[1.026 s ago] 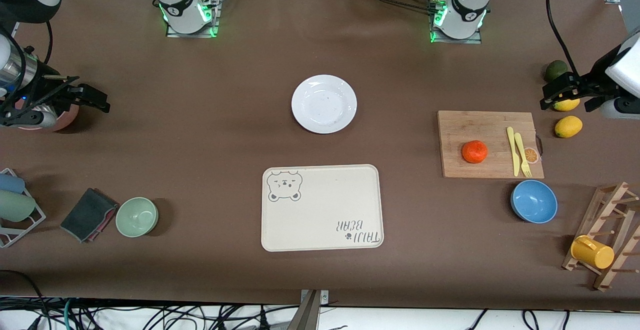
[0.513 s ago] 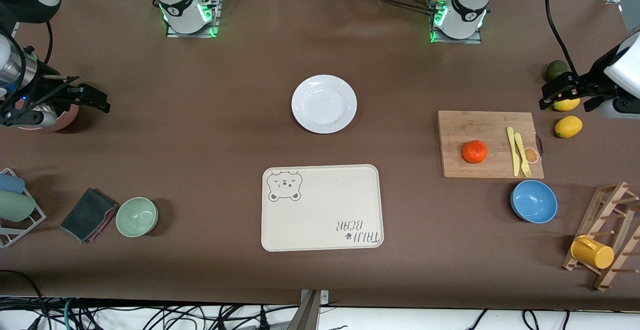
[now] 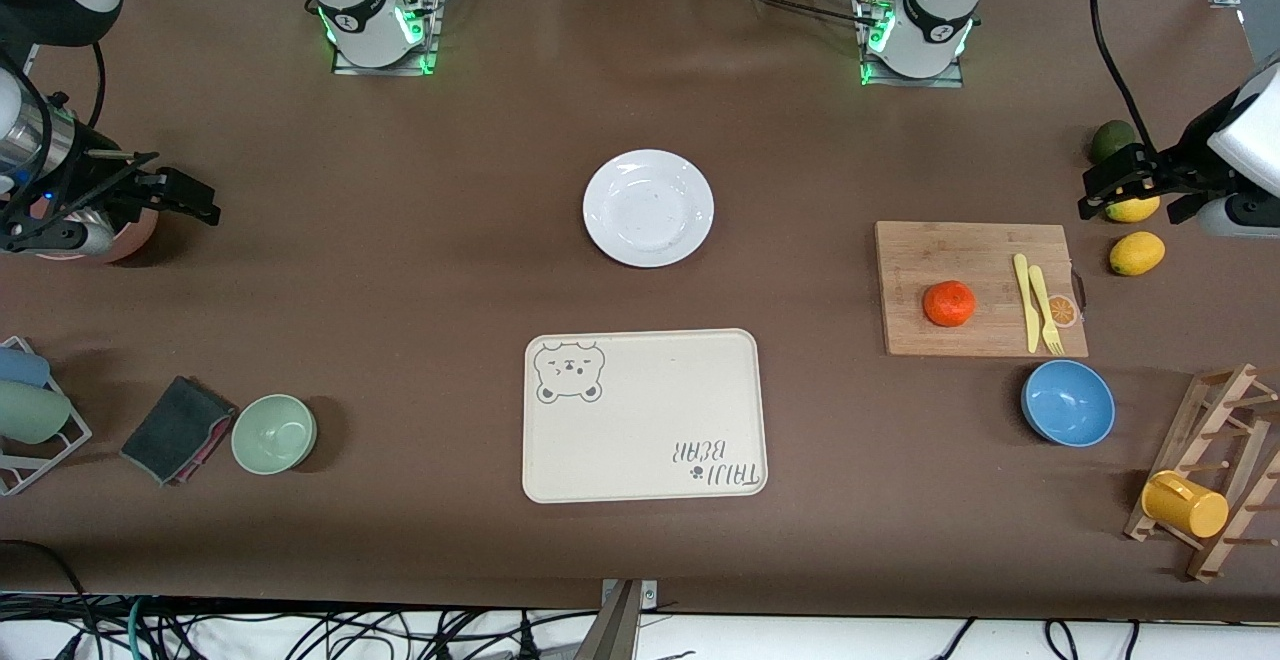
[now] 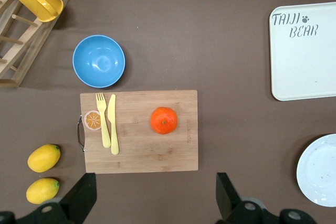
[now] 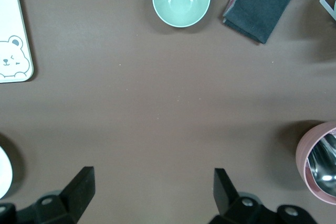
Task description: Place orange and plate with both arms
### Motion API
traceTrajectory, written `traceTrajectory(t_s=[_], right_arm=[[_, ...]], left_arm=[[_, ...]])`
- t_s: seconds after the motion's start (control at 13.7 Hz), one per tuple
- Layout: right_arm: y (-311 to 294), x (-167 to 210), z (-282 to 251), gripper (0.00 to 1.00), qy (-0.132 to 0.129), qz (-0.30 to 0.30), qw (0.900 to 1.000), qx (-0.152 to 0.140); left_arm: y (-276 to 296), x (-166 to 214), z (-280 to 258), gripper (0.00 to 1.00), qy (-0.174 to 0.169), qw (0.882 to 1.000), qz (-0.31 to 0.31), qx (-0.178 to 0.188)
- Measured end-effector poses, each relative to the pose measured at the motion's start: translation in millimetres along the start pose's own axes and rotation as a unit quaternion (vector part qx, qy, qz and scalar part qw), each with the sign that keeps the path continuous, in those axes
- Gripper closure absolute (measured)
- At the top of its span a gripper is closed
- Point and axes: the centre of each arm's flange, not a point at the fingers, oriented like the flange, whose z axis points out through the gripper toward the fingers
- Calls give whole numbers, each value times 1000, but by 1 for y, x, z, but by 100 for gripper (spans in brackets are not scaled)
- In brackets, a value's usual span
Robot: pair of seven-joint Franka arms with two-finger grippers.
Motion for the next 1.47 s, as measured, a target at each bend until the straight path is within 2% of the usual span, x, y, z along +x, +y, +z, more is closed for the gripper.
traceTrajectory(t_s=[1.47], right_arm=[[-8,-3,0,0,-9,-7,1000,0]], left_arm=[[1,1,0,0,0,1000,1,0]])
